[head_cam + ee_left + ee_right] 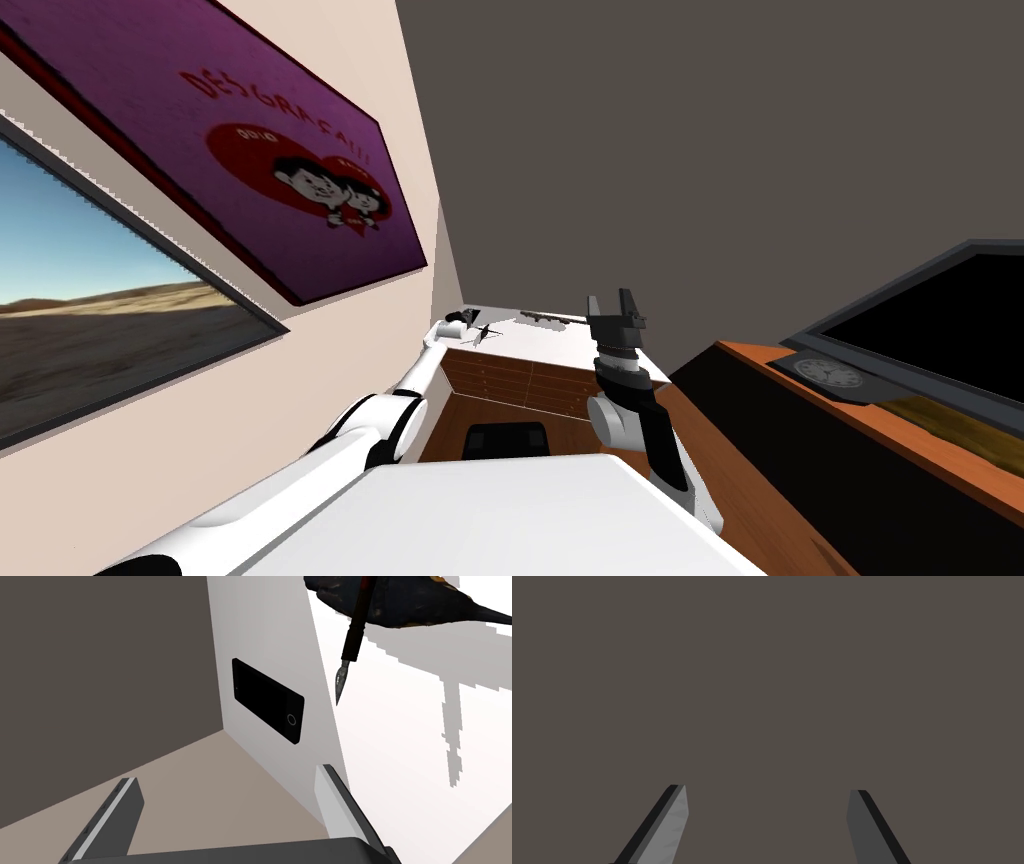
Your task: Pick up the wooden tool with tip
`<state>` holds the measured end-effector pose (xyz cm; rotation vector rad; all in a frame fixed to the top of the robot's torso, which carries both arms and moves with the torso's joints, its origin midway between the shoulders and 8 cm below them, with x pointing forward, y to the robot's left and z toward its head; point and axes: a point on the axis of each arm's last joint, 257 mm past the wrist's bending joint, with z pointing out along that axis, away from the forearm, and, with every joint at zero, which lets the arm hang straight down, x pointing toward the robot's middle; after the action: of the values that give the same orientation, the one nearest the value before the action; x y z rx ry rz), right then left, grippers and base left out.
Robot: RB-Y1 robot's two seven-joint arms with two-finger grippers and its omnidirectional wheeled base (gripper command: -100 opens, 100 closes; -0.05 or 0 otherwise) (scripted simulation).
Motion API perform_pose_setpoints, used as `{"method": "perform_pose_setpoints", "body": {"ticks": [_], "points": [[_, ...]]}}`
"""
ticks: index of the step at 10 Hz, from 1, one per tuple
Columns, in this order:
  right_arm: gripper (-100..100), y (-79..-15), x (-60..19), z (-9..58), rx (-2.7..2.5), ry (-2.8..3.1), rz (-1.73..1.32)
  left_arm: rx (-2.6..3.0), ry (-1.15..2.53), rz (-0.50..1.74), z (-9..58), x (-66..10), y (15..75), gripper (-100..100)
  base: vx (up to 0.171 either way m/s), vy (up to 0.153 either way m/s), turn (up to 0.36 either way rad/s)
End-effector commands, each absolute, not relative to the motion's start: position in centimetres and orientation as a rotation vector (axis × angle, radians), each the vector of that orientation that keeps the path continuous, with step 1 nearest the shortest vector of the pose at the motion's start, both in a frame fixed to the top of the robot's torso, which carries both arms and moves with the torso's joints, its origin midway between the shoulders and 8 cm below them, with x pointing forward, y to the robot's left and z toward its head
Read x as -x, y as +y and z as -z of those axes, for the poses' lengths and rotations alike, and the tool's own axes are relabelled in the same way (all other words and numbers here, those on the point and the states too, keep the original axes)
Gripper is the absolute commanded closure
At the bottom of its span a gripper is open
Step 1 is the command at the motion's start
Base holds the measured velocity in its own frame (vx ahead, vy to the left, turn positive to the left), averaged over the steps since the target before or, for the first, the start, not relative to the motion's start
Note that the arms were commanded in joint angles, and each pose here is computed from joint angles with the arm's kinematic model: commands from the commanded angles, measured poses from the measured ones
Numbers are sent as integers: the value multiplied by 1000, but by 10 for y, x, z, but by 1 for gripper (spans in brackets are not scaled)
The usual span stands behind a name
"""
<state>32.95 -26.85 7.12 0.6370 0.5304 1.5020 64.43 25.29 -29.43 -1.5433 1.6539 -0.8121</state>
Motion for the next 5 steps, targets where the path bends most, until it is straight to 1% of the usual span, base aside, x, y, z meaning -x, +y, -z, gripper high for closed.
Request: {"method": "perform_pose_setpoints", "body": {"ticks": [1, 5], "points": [[0, -268, -330, -71, -637, 530, -1502, 1578, 1697, 772, 308, -642, 249, -100, 48, -73, 9], [0, -268, -330, -71, -637, 530, -1502, 1626, 1766, 703, 329, -636, 245, -100, 37, -60, -2]]}}
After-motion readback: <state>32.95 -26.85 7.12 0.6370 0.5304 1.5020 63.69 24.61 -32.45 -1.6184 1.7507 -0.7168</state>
